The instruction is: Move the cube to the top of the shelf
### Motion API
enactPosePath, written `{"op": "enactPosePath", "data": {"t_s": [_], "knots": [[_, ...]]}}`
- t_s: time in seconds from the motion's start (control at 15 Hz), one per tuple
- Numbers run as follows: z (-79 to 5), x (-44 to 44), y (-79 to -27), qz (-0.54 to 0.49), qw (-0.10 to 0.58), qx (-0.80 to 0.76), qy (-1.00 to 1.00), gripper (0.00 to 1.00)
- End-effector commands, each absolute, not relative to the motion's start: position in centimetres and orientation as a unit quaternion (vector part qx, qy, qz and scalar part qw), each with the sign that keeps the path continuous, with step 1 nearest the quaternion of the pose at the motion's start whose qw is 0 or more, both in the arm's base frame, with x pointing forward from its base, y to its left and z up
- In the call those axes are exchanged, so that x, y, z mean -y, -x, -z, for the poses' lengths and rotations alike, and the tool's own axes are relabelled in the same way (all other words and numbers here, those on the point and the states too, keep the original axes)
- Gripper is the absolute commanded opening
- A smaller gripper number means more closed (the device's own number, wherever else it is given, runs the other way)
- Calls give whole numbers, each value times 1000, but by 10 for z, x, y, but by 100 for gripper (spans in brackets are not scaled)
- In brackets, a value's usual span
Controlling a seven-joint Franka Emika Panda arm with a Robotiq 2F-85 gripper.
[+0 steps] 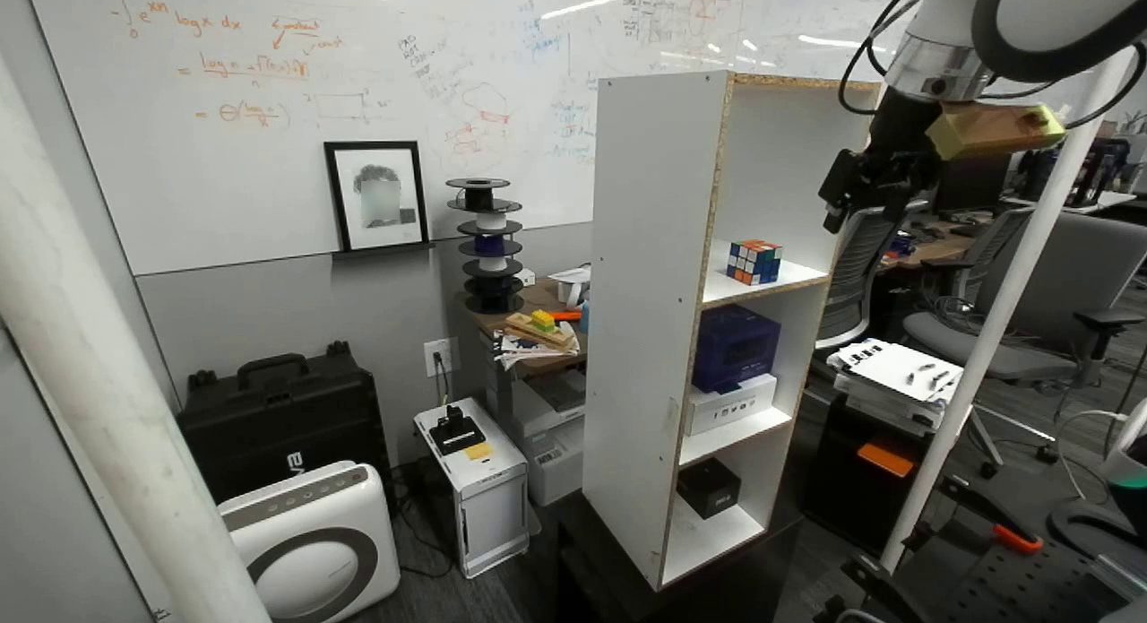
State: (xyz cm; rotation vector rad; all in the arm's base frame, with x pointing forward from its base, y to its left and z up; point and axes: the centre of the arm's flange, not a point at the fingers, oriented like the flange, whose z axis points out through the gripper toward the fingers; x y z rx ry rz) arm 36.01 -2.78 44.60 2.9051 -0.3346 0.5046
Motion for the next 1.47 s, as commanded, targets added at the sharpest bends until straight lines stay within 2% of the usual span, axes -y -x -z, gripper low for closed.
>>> {"op": "enactPosePath", "data": {"t_s": [0.0, 0.2, 0.67, 1.4], "knots": [[-434, 41, -380, -248, 49, 158, -955, 100], [-421, 44, -399, -303, 42, 156, -939, 100], [-360, 14, -429, -277, 26, 105, -955, 100], [-352, 61, -436, -314, 69, 131, -938, 100]]}}
